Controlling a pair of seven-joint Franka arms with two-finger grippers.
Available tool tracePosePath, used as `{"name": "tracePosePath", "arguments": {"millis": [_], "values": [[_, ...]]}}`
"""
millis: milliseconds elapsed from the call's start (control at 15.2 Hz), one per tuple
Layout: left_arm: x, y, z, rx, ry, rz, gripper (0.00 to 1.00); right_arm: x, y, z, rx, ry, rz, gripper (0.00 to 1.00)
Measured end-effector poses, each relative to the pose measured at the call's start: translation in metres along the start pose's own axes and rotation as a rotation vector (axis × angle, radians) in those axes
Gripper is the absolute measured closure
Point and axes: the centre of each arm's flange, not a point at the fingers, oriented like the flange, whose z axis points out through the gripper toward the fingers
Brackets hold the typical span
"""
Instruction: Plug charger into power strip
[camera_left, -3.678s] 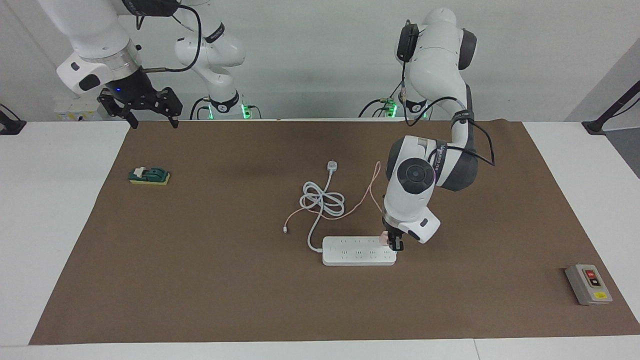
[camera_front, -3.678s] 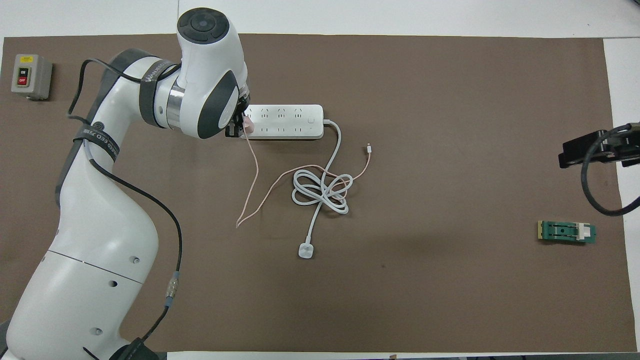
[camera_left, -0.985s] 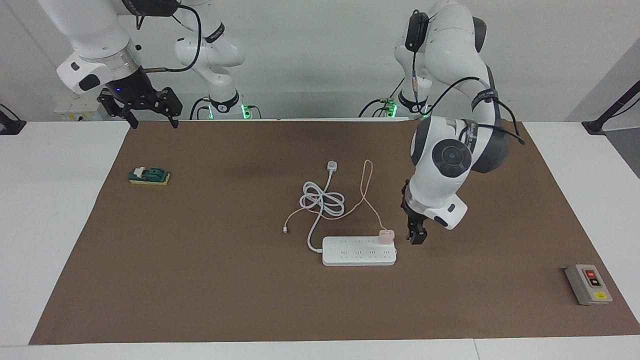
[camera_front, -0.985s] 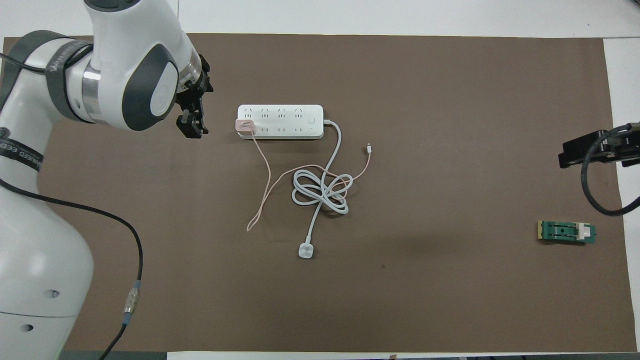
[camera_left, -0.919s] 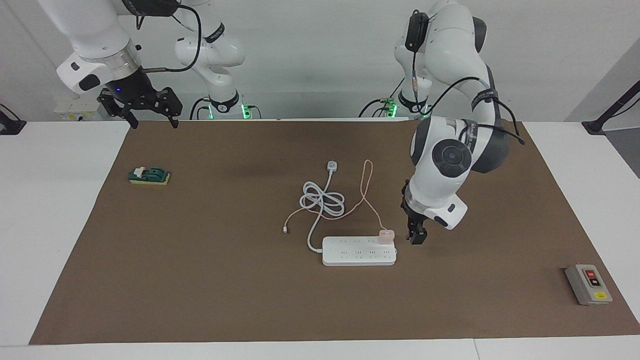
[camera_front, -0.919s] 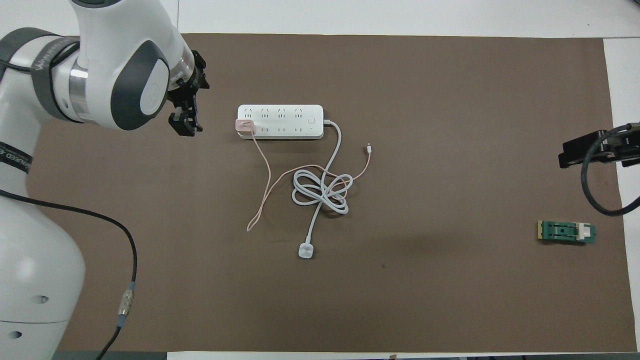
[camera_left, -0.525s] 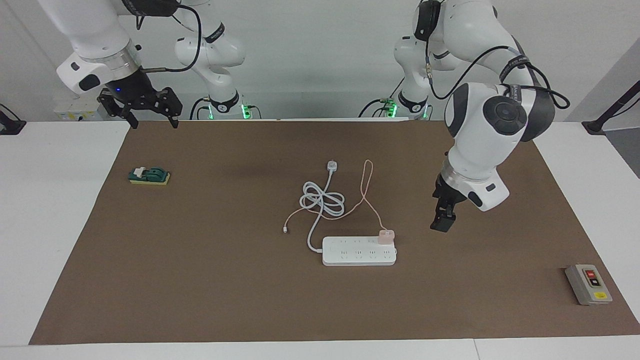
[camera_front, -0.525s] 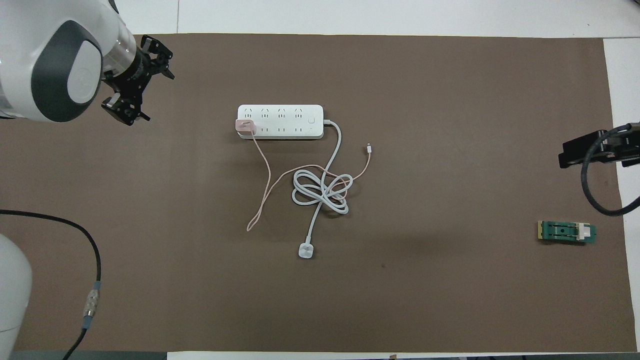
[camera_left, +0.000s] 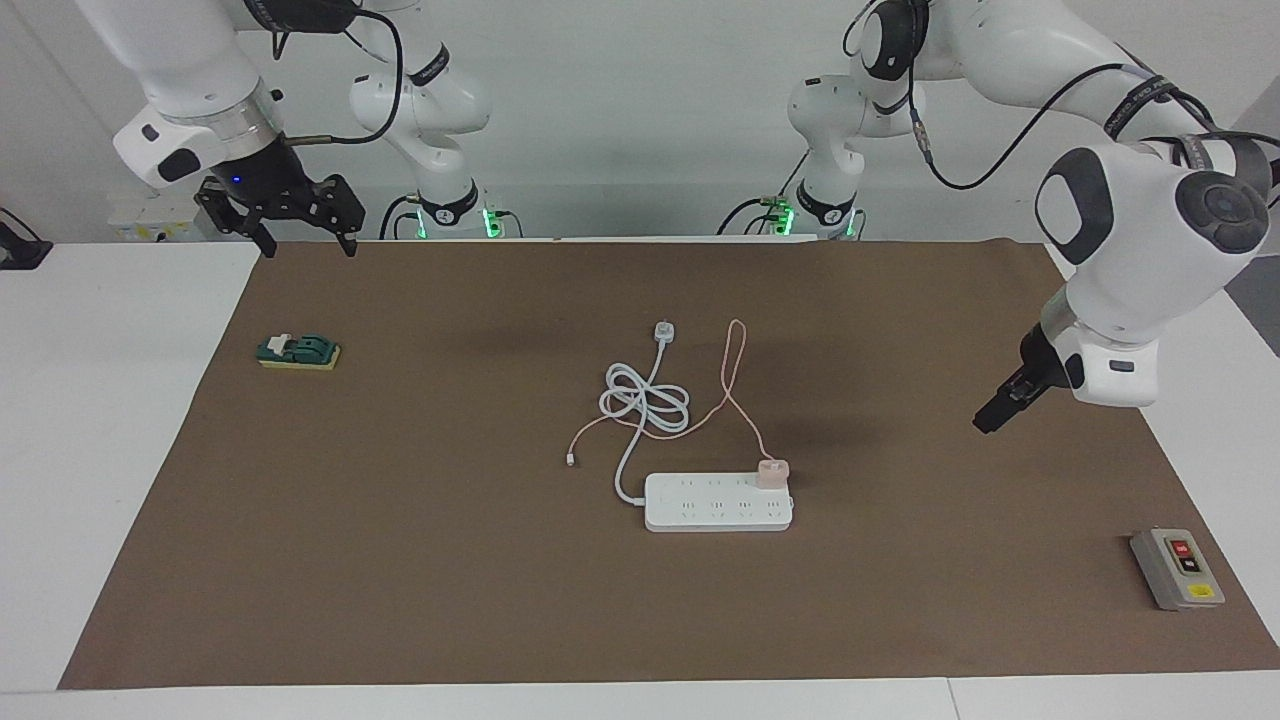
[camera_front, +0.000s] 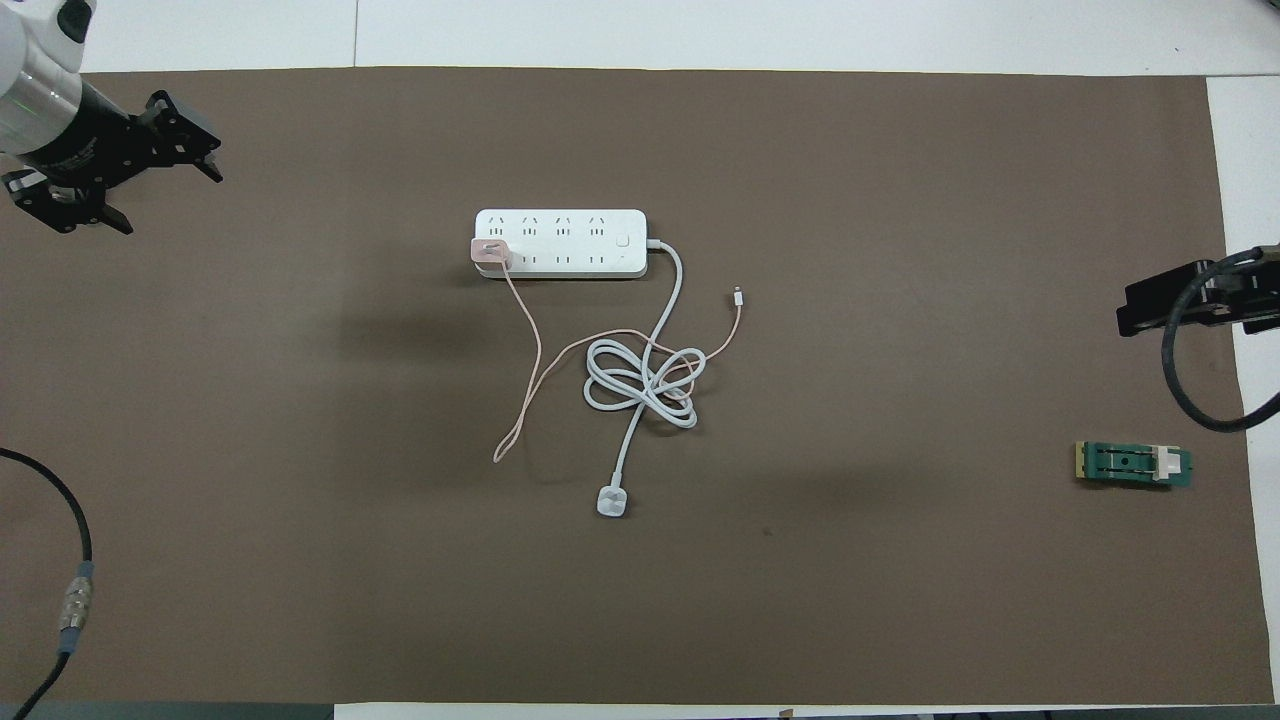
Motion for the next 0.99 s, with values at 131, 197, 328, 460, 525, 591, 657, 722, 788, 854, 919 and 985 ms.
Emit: {"name": "tracePosePath", "arguments": {"millis": [131, 197, 328, 460, 525, 591, 657, 722, 788, 854, 919, 985], "values": [[-0.001, -0.007, -0.009, -0.006, 0.011, 0.134, 0.00, 0.000, 0.000, 0.000, 0.000, 0.000, 0.000, 0.00], [-0.001, -0.008, -0.011, -0.007, 0.013, 0.193, 0.00, 0.000, 0.000, 0.000, 0.000, 0.000, 0.000, 0.00], [0.001, -0.012, -0.011, -0.008, 0.011, 0.291, 0.00, 0.000, 0.000, 0.000, 0.000, 0.000, 0.000, 0.00], [0.007, -0.028, -0.011, -0.009, 0.000, 0.365, 0.00, 0.000, 0.000, 0.000, 0.000, 0.000, 0.000, 0.00], [0.008, -0.038, -0.013, -0.010, -0.010, 0.383, 0.00, 0.000, 0.000, 0.000, 0.000, 0.000, 0.000, 0.00], [0.007, -0.047, -0.018, -0.010, -0.016, 0.387, 0.00, 0.000, 0.000, 0.000, 0.000, 0.000, 0.000, 0.00], [0.005, -0.057, -0.026, -0.011, -0.017, 0.384, 0.00, 0.000, 0.000, 0.000, 0.000, 0.000, 0.000, 0.00], [0.001, -0.065, -0.034, -0.014, -0.014, 0.378, 0.00, 0.000, 0.000, 0.000, 0.000, 0.000, 0.000, 0.00], [-0.004, -0.072, -0.041, -0.015, -0.014, 0.373, 0.00, 0.000, 0.000, 0.000, 0.000, 0.000, 0.000, 0.00], [-0.011, -0.077, -0.046, -0.016, -0.019, 0.371, 0.00, 0.000, 0.000, 0.000, 0.000, 0.000, 0.000, 0.00], [-0.019, -0.081, -0.050, -0.018, -0.024, 0.370, 0.00, 0.000, 0.000, 0.000, 0.000, 0.000, 0.000, 0.00], [-0.029, -0.086, -0.053, -0.019, -0.030, 0.370, 0.00, 0.000, 0.000, 0.000, 0.000, 0.000, 0.000, 0.00]]}}
